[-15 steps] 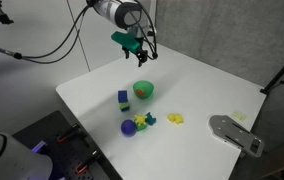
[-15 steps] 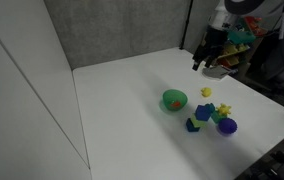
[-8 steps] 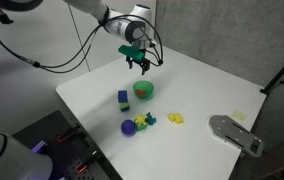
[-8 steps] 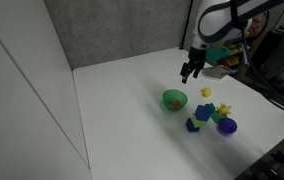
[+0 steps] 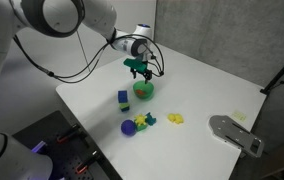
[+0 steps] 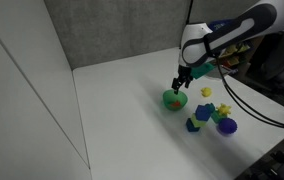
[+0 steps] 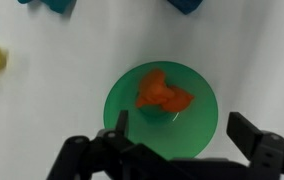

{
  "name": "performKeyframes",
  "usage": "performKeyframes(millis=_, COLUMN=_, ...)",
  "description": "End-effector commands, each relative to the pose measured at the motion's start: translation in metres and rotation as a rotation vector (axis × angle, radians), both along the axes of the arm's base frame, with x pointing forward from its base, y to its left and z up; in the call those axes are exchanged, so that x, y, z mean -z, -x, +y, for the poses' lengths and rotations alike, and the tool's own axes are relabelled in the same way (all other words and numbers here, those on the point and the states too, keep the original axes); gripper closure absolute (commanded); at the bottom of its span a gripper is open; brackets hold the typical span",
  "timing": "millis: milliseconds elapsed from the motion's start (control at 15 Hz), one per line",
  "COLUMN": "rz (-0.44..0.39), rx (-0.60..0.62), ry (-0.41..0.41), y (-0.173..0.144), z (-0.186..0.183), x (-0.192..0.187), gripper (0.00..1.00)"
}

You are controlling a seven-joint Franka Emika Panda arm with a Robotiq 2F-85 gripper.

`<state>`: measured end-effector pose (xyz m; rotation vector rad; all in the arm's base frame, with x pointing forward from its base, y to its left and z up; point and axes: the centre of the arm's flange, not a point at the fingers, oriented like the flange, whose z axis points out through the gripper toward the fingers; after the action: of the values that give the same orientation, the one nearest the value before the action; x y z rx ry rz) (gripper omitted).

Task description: Take the orange rubber toy out of the bowl and put it on the table

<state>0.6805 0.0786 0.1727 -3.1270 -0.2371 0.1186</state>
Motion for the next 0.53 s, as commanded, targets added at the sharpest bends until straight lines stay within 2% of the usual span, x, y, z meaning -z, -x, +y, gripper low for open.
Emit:
performKeyframes(millis=0, rz=-0.026, rx=0.039, ry=0.017, y=-0.031, z=0.004, x=0.025, gripper=0.00)
performKeyframes(millis=467, rz=-0.025, rx=0.058, ry=0.030, y=-0.042, z=0.011, x=0.069, gripper=0.00)
